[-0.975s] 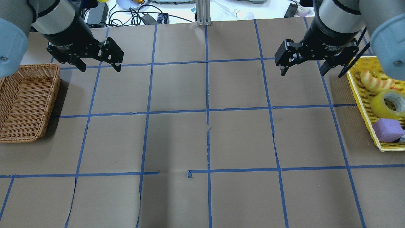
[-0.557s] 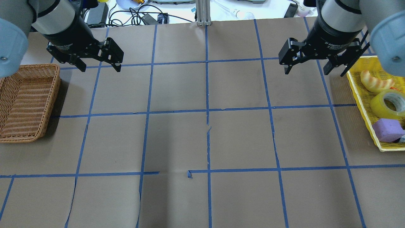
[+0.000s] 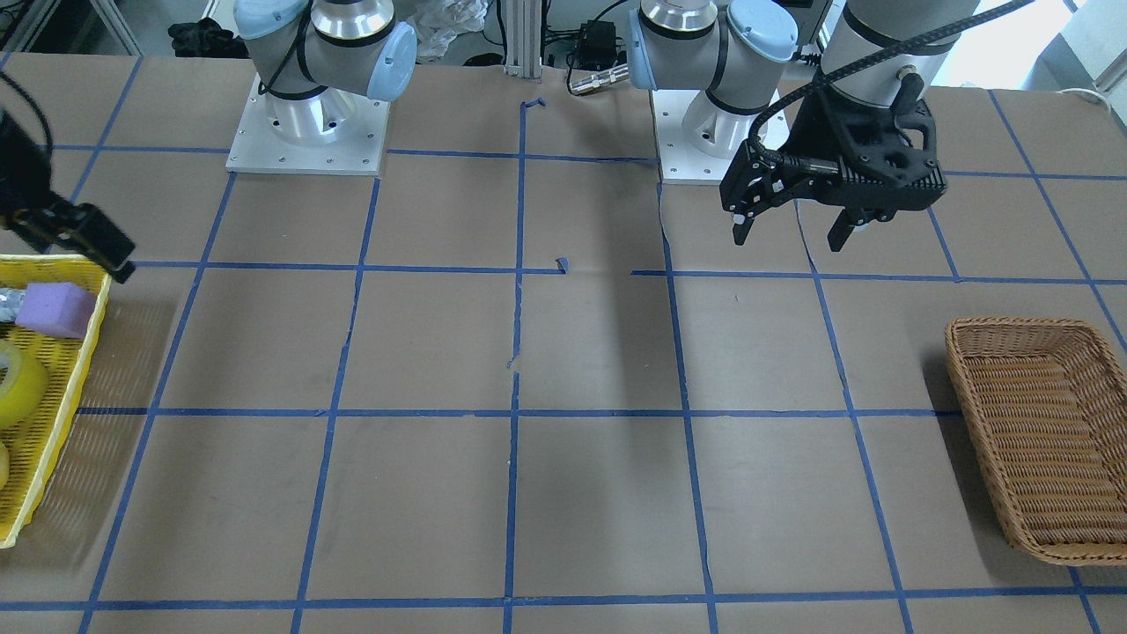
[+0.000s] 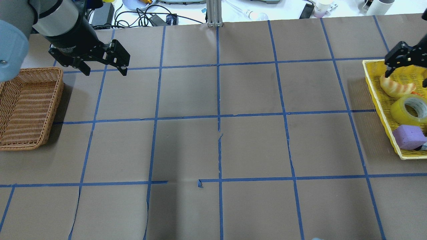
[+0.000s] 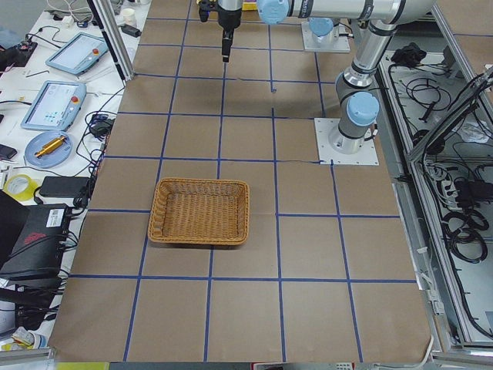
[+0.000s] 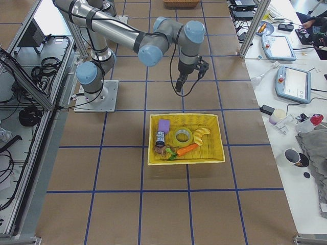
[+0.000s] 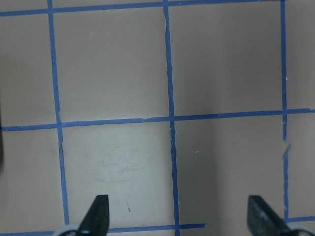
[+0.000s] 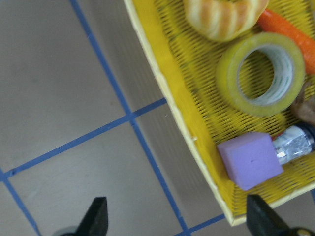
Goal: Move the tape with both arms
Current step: 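Reach the right gripper into the yellow tray and grasp the tape roll, then lift the tape roll and carry it toward the table center, then set the tape roll down on the table and open the right gripper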
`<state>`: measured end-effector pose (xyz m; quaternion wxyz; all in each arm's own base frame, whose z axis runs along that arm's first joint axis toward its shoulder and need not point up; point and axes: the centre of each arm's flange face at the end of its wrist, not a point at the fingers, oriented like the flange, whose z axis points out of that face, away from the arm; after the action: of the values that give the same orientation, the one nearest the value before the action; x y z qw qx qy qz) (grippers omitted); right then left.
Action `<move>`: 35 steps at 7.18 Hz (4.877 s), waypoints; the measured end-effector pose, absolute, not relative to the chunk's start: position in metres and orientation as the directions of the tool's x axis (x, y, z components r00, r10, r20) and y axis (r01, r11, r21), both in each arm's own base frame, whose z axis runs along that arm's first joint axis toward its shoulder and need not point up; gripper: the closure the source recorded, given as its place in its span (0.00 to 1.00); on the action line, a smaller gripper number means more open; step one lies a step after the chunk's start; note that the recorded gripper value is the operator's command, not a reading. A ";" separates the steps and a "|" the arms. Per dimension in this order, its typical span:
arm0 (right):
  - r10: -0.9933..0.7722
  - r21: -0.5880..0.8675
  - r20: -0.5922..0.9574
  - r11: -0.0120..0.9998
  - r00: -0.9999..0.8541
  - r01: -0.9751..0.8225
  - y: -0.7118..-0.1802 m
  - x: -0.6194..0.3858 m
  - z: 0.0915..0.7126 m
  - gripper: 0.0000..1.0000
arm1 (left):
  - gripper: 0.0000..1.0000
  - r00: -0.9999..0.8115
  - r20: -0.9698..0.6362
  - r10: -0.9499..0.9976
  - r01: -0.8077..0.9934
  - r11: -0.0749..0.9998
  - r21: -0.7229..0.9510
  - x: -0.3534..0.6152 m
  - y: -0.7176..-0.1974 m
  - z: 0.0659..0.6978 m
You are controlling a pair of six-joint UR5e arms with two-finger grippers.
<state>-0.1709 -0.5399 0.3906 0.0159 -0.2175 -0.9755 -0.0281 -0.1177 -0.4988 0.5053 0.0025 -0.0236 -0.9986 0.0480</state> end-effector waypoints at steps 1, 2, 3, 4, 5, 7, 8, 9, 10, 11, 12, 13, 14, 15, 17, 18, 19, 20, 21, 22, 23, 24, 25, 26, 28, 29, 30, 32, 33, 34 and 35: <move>0.436 0.041 0.083 0.897 -0.896 0.441 -0.553 -0.212 0.352 0.00 | 0.00 -0.999 0.003 0.048 0.047 0.994 -0.096 -0.118 -0.499 0.505; 0.457 0.035 0.139 0.884 -0.878 0.466 -0.563 -0.235 0.320 0.00 | 0.00 -0.999 0.003 0.048 0.047 0.994 -0.096 -0.118 -0.499 0.505; 0.496 0.043 0.169 0.860 -0.852 0.509 -0.567 -0.246 0.292 0.00 | 0.00 -0.999 0.002 0.047 0.047 0.994 -0.096 -0.118 -0.499 0.505; 0.530 0.048 0.181 0.836 -0.828 0.546 -0.568 -0.249 0.266 0.00 | 0.00 -0.999 0.002 0.048 0.047 0.994 -0.096 -0.118 -0.499 0.505; 0.547 0.043 0.187 0.825 -0.816 0.563 -0.568 -0.249 0.243 0.00 | 0.00 -0.999 0.002 0.048 0.047 0.994 -0.096 -0.118 -0.499 0.505; 0.556 0.028 0.195 0.821 -0.808 0.571 -0.565 -0.249 0.214 0.17 | 0.00 -0.999 0.003 0.047 0.047 0.994 -0.096 -0.118 -0.499 0.505; 0.555 0.028 0.203 0.820 -0.807 0.571 -0.565 -0.250 0.206 0.36 | 0.00 -0.999 0.002 0.047 0.047 0.994 -0.096 -0.118 -0.499 0.505; 0.554 0.031 0.210 0.820 -0.806 0.572 -0.564 -0.250 0.202 0.59 | 0.00 -0.999 0.003 0.047 0.047 0.994 -0.096 -0.118 -0.499 0.505; 0.554 0.034 0.210 0.819 -0.806 0.572 -0.564 -0.250 0.200 0.88 | 0.00 -0.999 0.003 0.047 0.047 0.994 -0.096 -0.118 -0.499 0.505; 0.553 0.035 0.208 0.820 -0.807 0.571 -0.564 -0.250 0.200 1.00 | 0.00 -0.999 0.003 0.047 0.047 0.994 -0.096 -0.118 -0.499 0.505; 0.551 0.032 0.207 0.822 -0.809 0.568 -0.564 -0.250 0.202 1.00 | 0.00 -0.999 0.003 0.047 0.047 0.994 -0.096 -0.118 -0.499 0.506; 0.551 0.020 0.204 0.824 -0.809 0.566 -0.565 -0.250 0.210 1.00 | 0.00 -0.999 0.002 0.047 0.047 0.994 -0.097 -0.118 -0.499 0.506; 0.555 -0.006 0.200 0.825 -0.808 0.565 -0.565 -0.248 0.228 1.00 | 0.00 -0.999 0.002 0.047 0.047 0.994 -0.097 -0.118 -0.499 0.506; 0.559 -0.040 0.194 0.826 -0.806 0.562 -0.563 -0.242 0.255 1.00 | 0.00 -0.999 0.003 0.047 0.047 0.994 -0.097 -0.118 -0.498 0.506; 0.532 -0.089 0.141 0.847 -0.835 0.525 -0.561 -0.199 0.315 1.00 | 0.00 -0.999 0.004 0.047 0.047 0.994 -0.097 -0.118 -0.499 0.506; 0.504 -0.097 0.121 0.863 -0.855 0.495 -0.563 -0.152 0.340 1.00 | 0.00 -0.999 0.005 0.047 0.047 0.994 -0.098 -0.118 -0.499 0.506; 0.499 -0.091 0.106 0.866 -0.860 0.492 -0.567 -0.090 0.352 1.00 | 0.00 -0.999 0.006 0.047 0.047 0.994 -0.098 -0.118 -0.499 0.506; 0.512 -0.092 0.090 0.858 -0.854 0.505 -0.570 -0.020 0.355 1.00 | 0.00 -0.999 0.006 0.048 0.047 0.994 -0.099 -0.118 -0.499 0.506; 0.537 -0.097 0.068 0.843 -0.841 0.530 -0.570 0.060 0.352 1.00 | 0.00 -0.999 0.007 0.047 0.046 0.994 -0.099 -0.118 -0.499 0.506; 0.565 -0.097 0.027 0.823 -0.825 0.560 -0.568 0.132 0.344 1.00 | 0.00 -0.999 0.008 0.046 0.045 0.994 -0.100 -0.117 -0.499 0.507; 0.577 -0.075 -0.028 0.813 -0.816 0.577 -0.571 0.187 0.330 1.00 | 0.00 -0.999 0.008 0.046 0.045 0.994 -0.101 -0.116 -0.500 0.507; 0.570 -0.040 -0.087 0.818 -0.817 0.574 -0.576 0.222 0.312 1.00 | 0.00 -0.999 0.009 0.044 0.043 0.994 -0.103 -0.115 -0.500 0.508; 0.558 -0.007 -0.150 0.825 -0.816 0.566 -0.581 0.243 0.297 1.00 | 0.00 -0.999 0.009 0.043 0.041 0.994 -0.105 -0.114 -0.500 0.509; 0.552 0.020 -0.178 0.830 -0.815 0.558 -0.583 0.254 0.284 1.00 | 0.00 -0.999 0.009 0.042 0.041 0.994 -0.106 -0.113 -0.501 0.510; 0.530 0.066 -0.221 0.846 -0.819 0.529 -0.581 0.278 0.261 1.00 | 0.00 -0.999 0.007 0.042 0.041 0.993 -0.110 -0.112 -0.501 0.512; 0.513 0.083 -0.220 0.858 -0.830 0.508 -0.576 0.295 0.248 1.00 | 0.00 -0.999 0.007 0.043 0.042 0.993 -0.111 -0.111 -0.501 0.512; 0.501 0.094 -0.209 0.865 -0.840 0.492 -0.569 0.312 0.237 1.00 | 0.00 -0.999 0.006 0.043 0.042 0.993 -0.112 -0.111 -0.501 0.512; 0.492 0.108 -0.197 0.870 -0.848 0.480 -0.554 0.341 0.228 1.00 | 0.00 -0.999 0.006 0.044 0.043 0.993 -0.111 -0.111 -0.501 0.512; 0.489 0.115 -0.192 0.872 -0.851 0.476 -0.543 0.359 0.225 0.28 | 0.00 -0.999 0.006 0.044 0.043 0.993 -0.111 -0.111 -0.501 0.512; 0.487 0.111 -0.190 0.873 -0.852 0.475 -0.537 0.369 0.224 0.00 | 0.00 -0.999 0.006 0.043 0.042 0.993 -0.112 -0.111 -0.502 0.512; 0.488 0.089 -0.189 0.873 -0.852 0.480 -0.536 0.372 0.227 0.00 | 0.00 -0.999 0.006 0.044 0.043 0.993 -0.113 -0.111 -0.502 0.513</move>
<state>0.3715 -0.5356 0.2266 -0.1032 -0.2514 -0.9622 -0.0191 -0.1112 -0.5016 0.5129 0.0043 -0.0216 -0.9982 0.0563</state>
